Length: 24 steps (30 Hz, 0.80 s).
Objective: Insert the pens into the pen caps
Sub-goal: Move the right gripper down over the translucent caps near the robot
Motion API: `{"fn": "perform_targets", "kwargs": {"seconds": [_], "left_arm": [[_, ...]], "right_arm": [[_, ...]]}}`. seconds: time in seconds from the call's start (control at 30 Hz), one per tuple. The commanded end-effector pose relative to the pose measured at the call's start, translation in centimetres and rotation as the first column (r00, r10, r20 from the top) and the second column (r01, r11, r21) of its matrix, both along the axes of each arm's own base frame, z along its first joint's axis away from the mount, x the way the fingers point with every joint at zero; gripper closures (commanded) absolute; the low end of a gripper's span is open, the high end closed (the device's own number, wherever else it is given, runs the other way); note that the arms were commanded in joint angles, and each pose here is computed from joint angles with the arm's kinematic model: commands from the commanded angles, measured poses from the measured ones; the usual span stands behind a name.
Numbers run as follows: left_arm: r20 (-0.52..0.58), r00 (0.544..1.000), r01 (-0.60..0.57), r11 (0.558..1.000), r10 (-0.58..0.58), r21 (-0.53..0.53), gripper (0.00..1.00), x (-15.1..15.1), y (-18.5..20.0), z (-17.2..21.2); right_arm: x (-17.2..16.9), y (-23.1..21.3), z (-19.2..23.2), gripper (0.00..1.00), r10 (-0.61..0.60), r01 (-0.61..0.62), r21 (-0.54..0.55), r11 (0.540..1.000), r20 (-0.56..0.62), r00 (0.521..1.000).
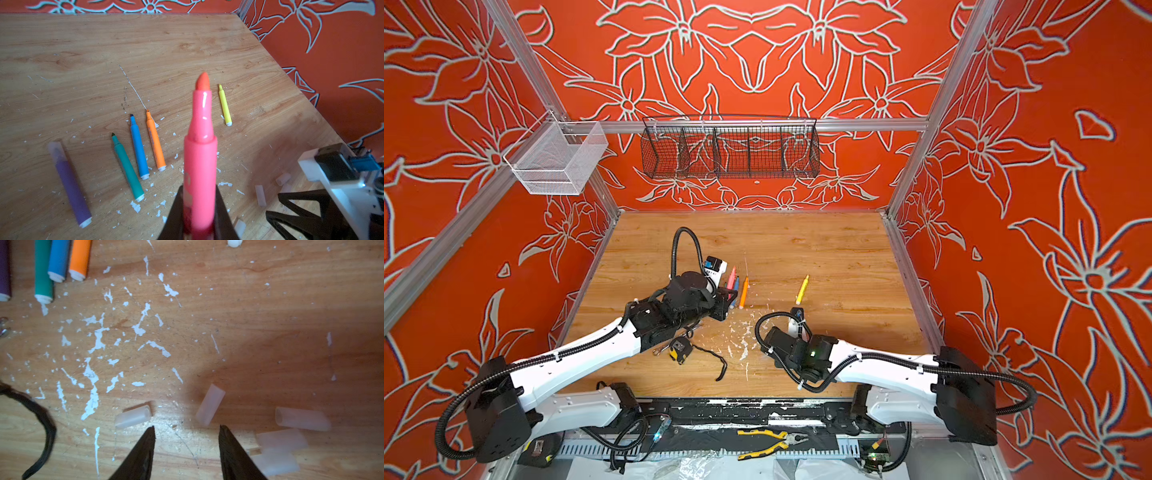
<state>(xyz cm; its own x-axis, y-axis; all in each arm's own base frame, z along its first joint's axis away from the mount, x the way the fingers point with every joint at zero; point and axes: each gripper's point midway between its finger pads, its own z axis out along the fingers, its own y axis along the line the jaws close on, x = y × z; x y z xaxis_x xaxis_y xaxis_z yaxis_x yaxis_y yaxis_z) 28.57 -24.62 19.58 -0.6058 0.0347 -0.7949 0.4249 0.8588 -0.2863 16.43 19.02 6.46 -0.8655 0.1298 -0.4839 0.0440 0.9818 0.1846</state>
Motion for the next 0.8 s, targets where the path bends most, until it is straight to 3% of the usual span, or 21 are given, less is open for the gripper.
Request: {"fn": "perform_targets", "kwargs": {"seconds": [0.0,0.5,0.77], "left_arm": [[0.025,0.999,-0.034,0.999,0.034,-0.011,1.0,0.6,0.4,0.4],[0.038,0.998,-0.047,0.999,0.047,-0.006,1.0,0.8,0.6,-0.7],[0.033,0.999,-0.024,1.0,0.024,0.007,1.0,1.3,-0.3,-1.2]], "right_arm": [[-0.2,-1.6,-0.8,0.49,-0.061,0.062,-0.046,0.997,0.007,0.998],[0.4,-0.5,-4.0,0.47,-0.077,0.074,-0.108,0.991,-0.021,0.997],[0.7,-0.3,-5.8,0.51,-0.114,0.112,-0.103,0.988,-0.014,0.993]]}}
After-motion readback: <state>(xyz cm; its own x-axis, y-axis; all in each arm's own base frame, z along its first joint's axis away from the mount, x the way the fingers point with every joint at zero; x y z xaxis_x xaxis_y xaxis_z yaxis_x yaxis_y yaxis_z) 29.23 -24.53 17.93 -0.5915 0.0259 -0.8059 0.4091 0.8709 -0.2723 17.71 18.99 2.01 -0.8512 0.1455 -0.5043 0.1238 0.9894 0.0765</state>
